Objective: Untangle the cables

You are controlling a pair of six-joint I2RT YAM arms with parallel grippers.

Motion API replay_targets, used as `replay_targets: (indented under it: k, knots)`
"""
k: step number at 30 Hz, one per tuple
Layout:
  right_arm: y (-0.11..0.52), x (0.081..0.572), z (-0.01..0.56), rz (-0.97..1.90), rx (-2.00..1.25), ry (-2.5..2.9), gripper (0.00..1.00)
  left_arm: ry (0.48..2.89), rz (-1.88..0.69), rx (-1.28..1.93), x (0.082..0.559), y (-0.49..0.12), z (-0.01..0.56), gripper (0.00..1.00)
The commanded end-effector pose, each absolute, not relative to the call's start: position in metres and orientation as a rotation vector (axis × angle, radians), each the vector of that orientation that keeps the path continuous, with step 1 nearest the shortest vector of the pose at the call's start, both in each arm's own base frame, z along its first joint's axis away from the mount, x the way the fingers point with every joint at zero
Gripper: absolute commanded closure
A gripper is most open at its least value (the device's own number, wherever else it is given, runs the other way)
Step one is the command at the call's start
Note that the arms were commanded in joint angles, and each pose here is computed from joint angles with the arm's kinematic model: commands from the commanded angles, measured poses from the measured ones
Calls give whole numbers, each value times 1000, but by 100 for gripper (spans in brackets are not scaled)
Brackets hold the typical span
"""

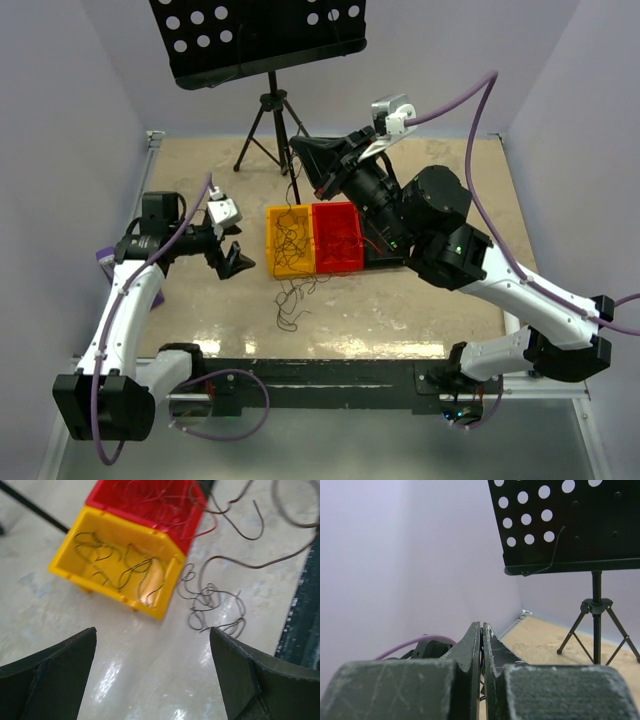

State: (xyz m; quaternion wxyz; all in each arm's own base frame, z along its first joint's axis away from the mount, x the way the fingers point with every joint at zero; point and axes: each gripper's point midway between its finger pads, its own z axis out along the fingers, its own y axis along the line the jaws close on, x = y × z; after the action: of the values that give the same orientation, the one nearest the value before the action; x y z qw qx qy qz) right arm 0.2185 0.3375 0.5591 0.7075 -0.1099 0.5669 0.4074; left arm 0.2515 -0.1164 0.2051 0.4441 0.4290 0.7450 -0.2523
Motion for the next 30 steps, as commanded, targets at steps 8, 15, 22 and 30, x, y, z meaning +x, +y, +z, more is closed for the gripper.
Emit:
replay_targets:
  k: [8,15,22,30]
  knots:
    - [329,209,579,954,-242,1219,100,1580,-991,1132,239,-179,213,0]
    - [331,206,585,978,-248,1210,100,1552,-993,1097,250,-211,216,0]
    - [319,202,596,982,-230,1191,100,1591,-920,1078,265,-207,198,29]
    - [309,197,612,1000,-219,1158,100,1598,-978,1078,258,-210,190,42]
